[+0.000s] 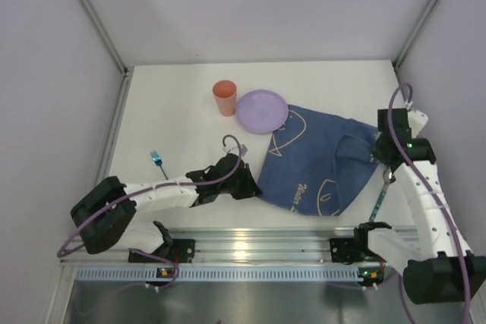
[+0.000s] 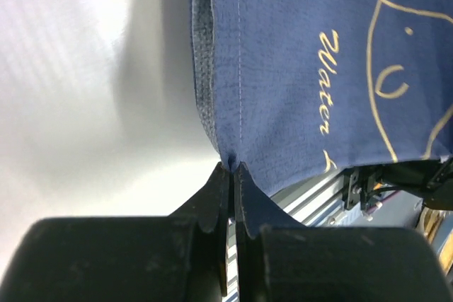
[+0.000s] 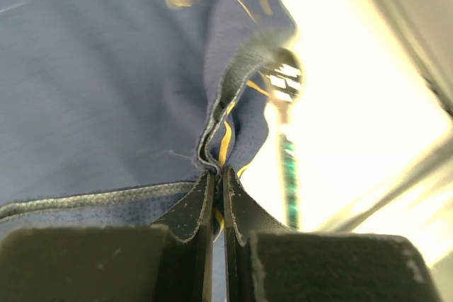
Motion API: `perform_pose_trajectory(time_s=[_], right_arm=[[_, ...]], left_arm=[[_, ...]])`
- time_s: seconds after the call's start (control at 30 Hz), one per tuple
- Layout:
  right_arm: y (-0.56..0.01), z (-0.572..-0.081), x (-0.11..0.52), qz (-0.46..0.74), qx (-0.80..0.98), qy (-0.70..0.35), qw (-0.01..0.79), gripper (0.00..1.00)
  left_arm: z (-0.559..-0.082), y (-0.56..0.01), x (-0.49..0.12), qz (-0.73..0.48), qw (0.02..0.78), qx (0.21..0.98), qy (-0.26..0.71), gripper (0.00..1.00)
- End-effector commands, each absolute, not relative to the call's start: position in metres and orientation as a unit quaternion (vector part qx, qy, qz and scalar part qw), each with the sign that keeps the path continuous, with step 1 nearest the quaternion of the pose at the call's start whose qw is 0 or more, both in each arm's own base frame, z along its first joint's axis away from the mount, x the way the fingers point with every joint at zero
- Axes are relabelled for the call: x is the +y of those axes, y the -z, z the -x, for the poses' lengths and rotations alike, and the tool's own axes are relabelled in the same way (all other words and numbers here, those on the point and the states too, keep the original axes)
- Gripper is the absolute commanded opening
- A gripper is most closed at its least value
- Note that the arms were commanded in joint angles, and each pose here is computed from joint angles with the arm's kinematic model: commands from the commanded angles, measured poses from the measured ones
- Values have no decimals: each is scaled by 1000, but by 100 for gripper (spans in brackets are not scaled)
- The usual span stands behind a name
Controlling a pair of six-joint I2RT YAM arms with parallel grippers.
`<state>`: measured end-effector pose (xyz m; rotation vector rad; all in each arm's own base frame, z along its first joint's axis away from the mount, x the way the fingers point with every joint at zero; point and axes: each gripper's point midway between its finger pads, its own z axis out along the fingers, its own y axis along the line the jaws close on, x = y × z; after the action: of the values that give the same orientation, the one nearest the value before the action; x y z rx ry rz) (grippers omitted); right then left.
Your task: Set the dinner table for one person
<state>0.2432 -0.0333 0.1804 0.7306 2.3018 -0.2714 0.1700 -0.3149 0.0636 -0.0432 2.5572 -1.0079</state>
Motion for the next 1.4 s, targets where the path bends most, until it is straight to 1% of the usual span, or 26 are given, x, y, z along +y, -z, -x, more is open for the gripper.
perform_pose_trajectory(time_s=[0.0, 0.07, 0.1, 0.17, 0.2, 0.3, 0.4, 0.47, 0.5, 0.57, 0.6, 0.63, 0.7, 0.77, 0.8, 0.83, 0.87, 1.0, 1.03, 1.1, 1.13, 1.17, 1.2, 1.23, 1.33, 1.37], right_arm=[[-164, -202, -62, -298, 889, 164, 308, 0], [-175, -196, -74, -329, 868, 189, 321, 0], [-179, -196, -77, -336, 863, 195, 322, 23], [-176, -187, -83, -358, 860, 204, 302, 77], [-178, -186, -82, -366, 857, 198, 302, 100], [-189, -175, -71, -404, 846, 153, 311, 100], [-213, -174, -47, -427, 827, 57, 363, 100], [-240, -181, -31, -417, 806, -17, 420, 100], [-248, -185, -23, -402, 805, -46, 433, 100], [-246, -194, 16, -357, 834, -136, 398, 100], [-229, -194, 32, -344, 854, -165, 353, 100], [-212, -192, 58, -326, 878, -213, 277, 100], [-174, -181, 74, -328, 892, -236, 203, 100], [-162, -173, 76, -334, 889, -240, 200, 100], [-146, -166, 76, -342, 891, -234, 184, 99], [-142, -165, 76, -344, 887, -239, 193, 100], [-126, -159, 76, -351, 890, -234, 176, 98], [-117, -168, 79, -336, 897, -236, 162, 96], [-117, -173, 76, -325, 904, -227, 160, 95], [-132, -191, 70, -317, 905, -218, 184, 95], [-135, -198, 67, -317, 905, -209, 193, 94], [-142, -208, 66, -314, 902, -213, 206, 93], [-149, -218, 67, -313, 901, -217, 209, 92], [-153, -224, 70, -313, 899, -227, 208, 91], [-163, -244, 79, -295, 900, -242, 213, 88], [-169, -250, 78, -293, 899, -241, 220, 87]], left_arm=[[-165, -55, -293, 53, 195, 921, 332, 0], [-161, -54, -284, 62, 193, 926, 319, 0], [-164, -55, -278, 71, 205, 926, 308, 0], [-163, -62, -266, 82, 214, 927, 296, 0], [-165, -63, -261, 87, 221, 928, 287, 0], [-160, -67, -249, 93, 222, 932, 270, 0], [-154, -59, -241, 94, 209, 940, 251, 0], [-150, -59, -242, 91, 202, 941, 257, 0], [-149, -58, -242, 90, 201, 940, 258, 0], [-150, -60, -242, 86, 206, 940, 260, 0], [-151, -60, -242, 83, 208, 940, 259, 0], [-153, -61, -243, 81, 211, 939, 259, 0], [-156, -60, -248, 73, 210, 940, 257, 0], [-159, -62, -257, 66, 206, 940, 264, 0], [-160, -57, -260, 64, 201, 942, 261, 0], [-163, -59, -265, 63, 205, 939, 268, 0], [-165, -59, -268, 63, 206, 938, 270, 0], [-176, -71, -284, 56, 220, 928, 294, 1], [-178, -74, -286, 45, 226, 928, 295, 25], [-187, -88, -290, 40, 246, 923, 294, 52], [-191, -95, -287, 40, 259, 922, 286, 81], [-198, -106, -287, 43, 272, 918, 284, 99], [-197, -106, -277, 43, 275, 925, 260, 99], [-209, -112, -268, 51, 308, 920, 236, 98], [-238, -133, -254, 58, 353, 907, 223, 98], [-245, -139, -257, 55, 349, 904, 240, 98]])
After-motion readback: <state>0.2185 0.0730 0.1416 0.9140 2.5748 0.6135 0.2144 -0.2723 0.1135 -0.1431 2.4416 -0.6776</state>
